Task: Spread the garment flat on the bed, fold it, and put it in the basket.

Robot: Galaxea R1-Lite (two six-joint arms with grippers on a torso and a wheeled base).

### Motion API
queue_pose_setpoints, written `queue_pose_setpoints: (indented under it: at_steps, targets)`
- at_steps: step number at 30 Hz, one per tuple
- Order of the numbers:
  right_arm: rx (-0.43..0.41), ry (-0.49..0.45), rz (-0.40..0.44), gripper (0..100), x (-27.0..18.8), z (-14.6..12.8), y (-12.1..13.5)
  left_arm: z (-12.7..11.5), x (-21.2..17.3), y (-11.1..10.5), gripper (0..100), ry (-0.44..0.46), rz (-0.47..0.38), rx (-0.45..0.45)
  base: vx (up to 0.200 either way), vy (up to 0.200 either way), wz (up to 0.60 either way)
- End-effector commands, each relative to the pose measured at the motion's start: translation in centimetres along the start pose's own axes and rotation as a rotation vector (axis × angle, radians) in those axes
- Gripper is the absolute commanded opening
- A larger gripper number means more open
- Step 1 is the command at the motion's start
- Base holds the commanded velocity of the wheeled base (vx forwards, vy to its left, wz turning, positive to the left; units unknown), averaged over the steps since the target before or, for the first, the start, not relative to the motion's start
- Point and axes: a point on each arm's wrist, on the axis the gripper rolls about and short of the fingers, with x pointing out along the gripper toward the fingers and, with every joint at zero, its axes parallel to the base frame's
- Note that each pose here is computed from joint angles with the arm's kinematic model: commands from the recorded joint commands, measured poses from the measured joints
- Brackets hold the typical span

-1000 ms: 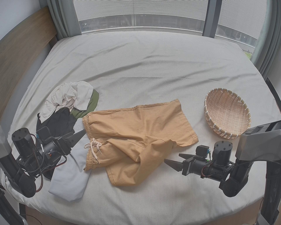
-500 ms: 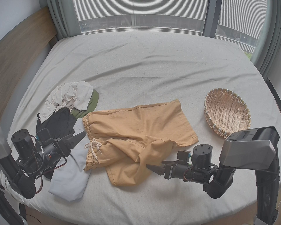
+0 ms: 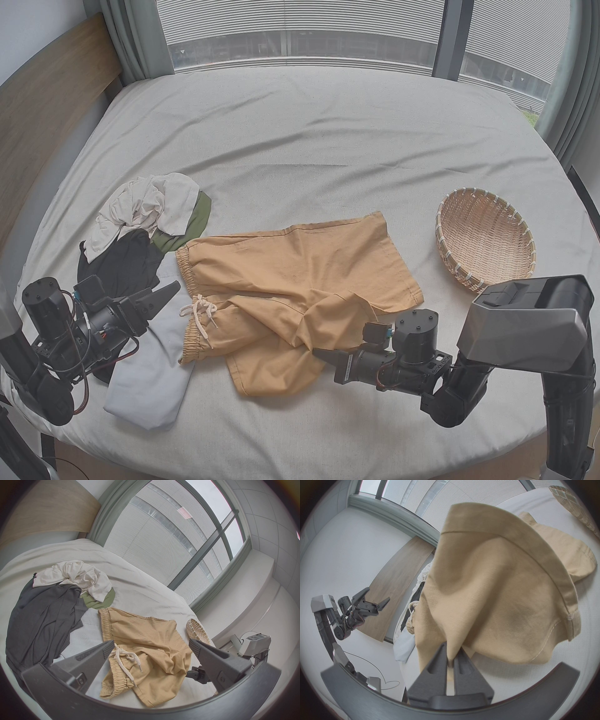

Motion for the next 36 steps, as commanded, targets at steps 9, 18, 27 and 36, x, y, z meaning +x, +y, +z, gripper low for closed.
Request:
queue_pose_setpoints:
  at_steps: [9,18,27,36]
  targets:
    - [0.026,-0.087,0.072,0,0.0,5.3,3.8,0.0,0.0,0.2,100,0.002,0.006,-0.003,0.0,0.0,0.0]
    - [0.081,-0.11,0.06,0,3.5,7.6,2.7,0.0,0.1,0.3,100,0.001,0.007,-0.003,0.0,0.0,0.0]
    - [0.091,-0.124,0.032,0,5.9,7.7,0.0,-0.3,0.3,0.5,100,0.013,0.011,-0.009,0.0,0.0,0.0]
    - [0.162,-0.168,0.063,100,5.1,9.4,1.1,-0.7,0.4,0.7,100,0.03,0.018,-0.016,0.0,0.0,0.0]
